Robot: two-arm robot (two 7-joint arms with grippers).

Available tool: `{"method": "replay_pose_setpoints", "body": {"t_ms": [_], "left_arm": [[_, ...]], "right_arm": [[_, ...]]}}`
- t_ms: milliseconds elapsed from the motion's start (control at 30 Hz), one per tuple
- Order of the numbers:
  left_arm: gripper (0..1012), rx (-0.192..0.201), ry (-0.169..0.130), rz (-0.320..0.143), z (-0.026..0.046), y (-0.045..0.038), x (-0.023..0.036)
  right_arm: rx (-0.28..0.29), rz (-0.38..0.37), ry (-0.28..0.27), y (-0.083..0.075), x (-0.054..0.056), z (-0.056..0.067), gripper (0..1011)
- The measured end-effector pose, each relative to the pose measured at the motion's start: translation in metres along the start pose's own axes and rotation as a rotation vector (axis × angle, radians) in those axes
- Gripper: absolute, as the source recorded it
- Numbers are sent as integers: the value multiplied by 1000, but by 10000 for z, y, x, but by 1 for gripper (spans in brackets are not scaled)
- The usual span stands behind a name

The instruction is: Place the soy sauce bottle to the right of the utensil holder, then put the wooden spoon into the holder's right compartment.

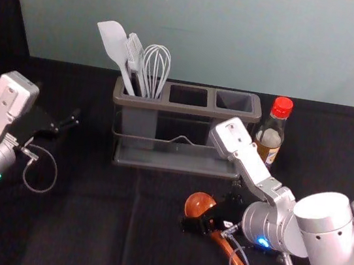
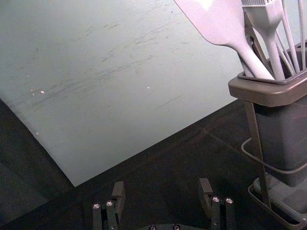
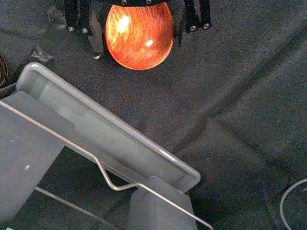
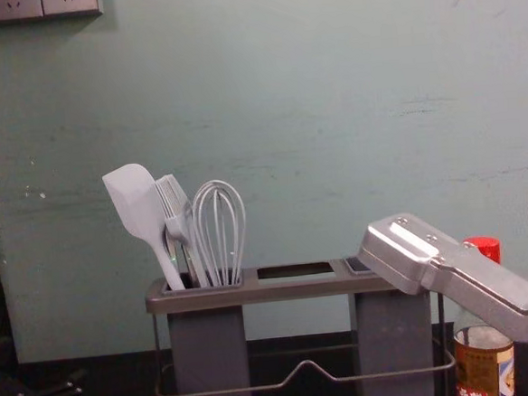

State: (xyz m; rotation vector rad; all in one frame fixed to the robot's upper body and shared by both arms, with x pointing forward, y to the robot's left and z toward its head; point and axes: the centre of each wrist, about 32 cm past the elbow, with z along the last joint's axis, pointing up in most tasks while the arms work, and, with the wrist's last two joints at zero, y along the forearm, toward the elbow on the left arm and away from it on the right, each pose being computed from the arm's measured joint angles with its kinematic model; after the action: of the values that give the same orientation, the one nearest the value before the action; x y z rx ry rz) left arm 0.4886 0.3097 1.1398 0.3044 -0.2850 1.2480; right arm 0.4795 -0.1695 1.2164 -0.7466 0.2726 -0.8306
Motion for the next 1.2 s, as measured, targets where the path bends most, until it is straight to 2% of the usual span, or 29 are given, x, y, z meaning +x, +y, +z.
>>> {"method": "replay_pose_setpoints", "body": {"t_ms": [567, 733, 900, 1033, 1200], "left_arm": [[1005, 0, 0, 0, 0, 0, 0], [1005, 0, 0, 0, 0, 0, 0], [1005, 0, 0, 0, 0, 0, 0], [1005, 0, 0, 0, 0, 0, 0], [1005, 0, 0, 0, 0, 0, 0]], "right_arm": [[1, 6, 4, 36, 12, -29, 1004], [5, 5, 6, 42, 13, -39, 892], [8, 4, 4, 27, 11, -39, 839], [24, -6, -11, -67, 0, -4, 840], [44, -29, -40, -267, 3, 70, 839]]}}
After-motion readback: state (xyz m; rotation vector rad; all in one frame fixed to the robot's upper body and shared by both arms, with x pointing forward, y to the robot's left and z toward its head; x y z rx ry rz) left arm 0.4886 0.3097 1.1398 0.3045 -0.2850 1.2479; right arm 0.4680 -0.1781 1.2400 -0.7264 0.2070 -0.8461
